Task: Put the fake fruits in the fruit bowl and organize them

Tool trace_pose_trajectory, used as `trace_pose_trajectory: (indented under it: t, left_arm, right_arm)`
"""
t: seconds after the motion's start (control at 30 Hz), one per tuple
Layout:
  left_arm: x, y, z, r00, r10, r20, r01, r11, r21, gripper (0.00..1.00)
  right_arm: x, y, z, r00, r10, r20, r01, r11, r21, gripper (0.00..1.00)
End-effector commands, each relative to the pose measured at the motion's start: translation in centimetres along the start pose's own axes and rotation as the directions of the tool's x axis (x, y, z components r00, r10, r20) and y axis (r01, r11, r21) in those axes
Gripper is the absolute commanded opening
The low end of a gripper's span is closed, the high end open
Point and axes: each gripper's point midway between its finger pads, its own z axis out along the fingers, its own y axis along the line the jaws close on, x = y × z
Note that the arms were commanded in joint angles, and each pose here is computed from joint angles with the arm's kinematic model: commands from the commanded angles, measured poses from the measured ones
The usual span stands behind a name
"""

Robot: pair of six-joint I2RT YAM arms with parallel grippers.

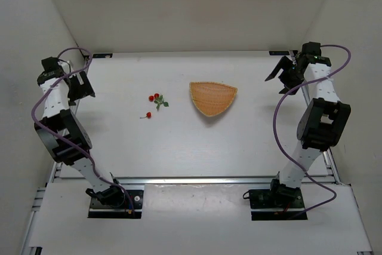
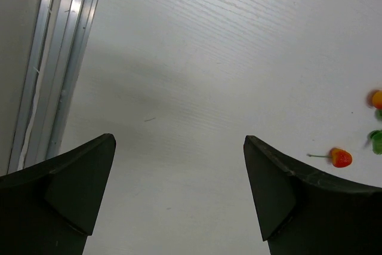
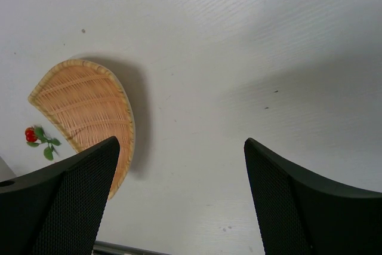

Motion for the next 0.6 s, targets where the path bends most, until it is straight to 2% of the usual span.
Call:
trace_pose_trajectory:
  t: [0.0, 0.13, 0.17, 0.27, 0.3, 0.37, 0.4, 0.53, 0.57]
  left_arm:
    - [-1.0, -0.8, -2.6, 0.997, 0.039, 0.071, -0.041, 0.998, 0.036, 1.00]
    - [1.1, -4.6, -2.8, 0.974, 0.219, 0.055, -0.223, 0.972, 0.074, 1.00]
    - [2.0, -6.7, -2.7, 0.948, 0.316, 0.045, -0.319, 0.945, 0.066, 1.00]
    - [4.1, -9.4, -1.3, 0.892, 0.451, -0.006, -0.451, 0.892, 0.017, 1.00]
    - [5.4, -11.0, -0.5, 0.846, 0.531, -0.044, -0.531, 0.847, -0.010, 1.00]
    - [6.1, -12.9, 0.2, 0.794, 0.606, -0.053, -0.607, 0.795, -0.011, 1.00]
    - [7.5, -14.5, 1.2, 0.735, 0.674, -0.078, -0.675, 0.737, 0.005, 1.00]
    - [11.1, -17.2, 3.5, 0.605, 0.783, -0.143, -0.783, 0.618, 0.071, 1.00]
    - [11.4, -17.6, 3.9, 0.595, 0.791, -0.144, -0.790, 0.609, 0.078, 1.00]
  right_arm:
    - [-0.1, 0.3, -1.1, 1.000, -0.005, 0.021, 0.005, 1.000, -0.002, 0.89]
    - [-0.1, 0.3, -1.1, 1.000, -0.005, 0.021, 0.005, 1.000, -0.002, 0.89]
    - [-0.1, 0.3, -1.1, 1.000, -0.005, 0.021, 0.005, 1.000, -0.002, 0.89]
    - [0.2, 0.2, -0.9, 1.000, -0.003, 0.009, 0.003, 1.000, -0.007, 0.89]
    - [0.3, 0.4, -0.9, 1.000, -0.003, 0.005, 0.003, 1.000, -0.017, 0.89]
    - [0.7, 0.8, -0.6, 1.000, -0.012, -0.004, 0.011, 1.000, -0.028, 0.89]
    - [0.9, 0.6, -0.5, 1.000, -0.009, -0.012, 0.008, 1.000, -0.025, 0.89]
    - [1.2, 1.0, -0.4, 0.999, -0.031, -0.010, 0.031, 0.999, -0.031, 0.89]
    - [1.5, 0.8, -0.3, 0.999, -0.028, -0.018, 0.027, 0.999, -0.028, 0.89]
